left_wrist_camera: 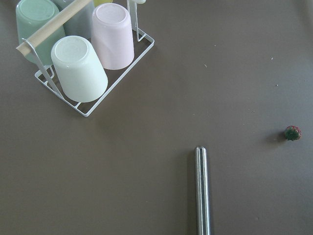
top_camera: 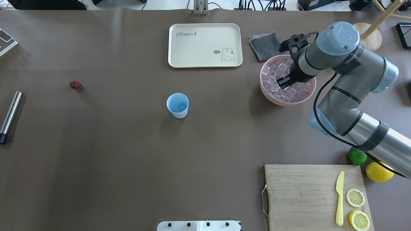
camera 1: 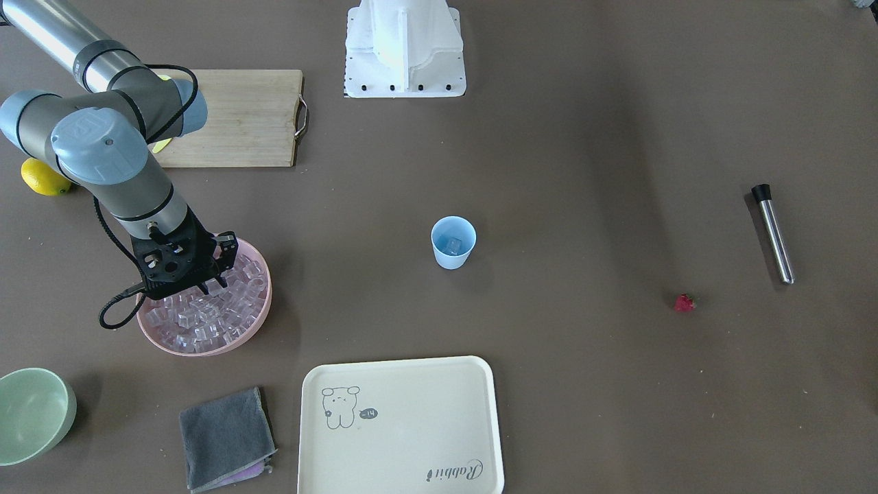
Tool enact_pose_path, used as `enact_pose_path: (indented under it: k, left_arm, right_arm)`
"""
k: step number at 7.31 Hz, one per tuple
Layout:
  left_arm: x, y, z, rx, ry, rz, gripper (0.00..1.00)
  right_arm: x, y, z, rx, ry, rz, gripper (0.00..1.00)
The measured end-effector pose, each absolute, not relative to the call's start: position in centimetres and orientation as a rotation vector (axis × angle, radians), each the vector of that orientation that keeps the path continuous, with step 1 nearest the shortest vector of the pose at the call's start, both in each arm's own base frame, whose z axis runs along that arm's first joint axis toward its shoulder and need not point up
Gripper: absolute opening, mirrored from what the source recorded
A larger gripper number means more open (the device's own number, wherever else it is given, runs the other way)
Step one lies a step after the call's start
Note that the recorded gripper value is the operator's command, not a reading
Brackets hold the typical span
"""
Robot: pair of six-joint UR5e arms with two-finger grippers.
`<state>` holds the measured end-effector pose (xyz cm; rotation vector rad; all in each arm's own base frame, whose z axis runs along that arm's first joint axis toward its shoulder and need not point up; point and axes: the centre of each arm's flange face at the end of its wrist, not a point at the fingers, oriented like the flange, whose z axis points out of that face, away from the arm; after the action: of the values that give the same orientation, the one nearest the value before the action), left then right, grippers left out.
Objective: Mash ice and strawberries in cup
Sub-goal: 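Grasp a third ice cube from the bowl with the right gripper, then carry the ice cube with the right gripper over the blue cup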
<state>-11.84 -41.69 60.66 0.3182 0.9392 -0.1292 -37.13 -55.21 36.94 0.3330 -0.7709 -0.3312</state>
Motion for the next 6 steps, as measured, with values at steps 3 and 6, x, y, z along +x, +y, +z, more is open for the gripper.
enact_pose_path:
  k: [3,6]
  left_arm:
    - [-11.8,-41.7,60.8,0.315,0.94,-0.13,0.99]
    - [-11.8,-41.8,60.8,0.313,0.939,-0.131,0.99]
  right_arm:
    - [-39.3,-56.5,29.6,0.364,-0.837,-0.256,0.07]
    - [-49.5,-53.9,17.7,0.373,-0.895,-0.109,0.06]
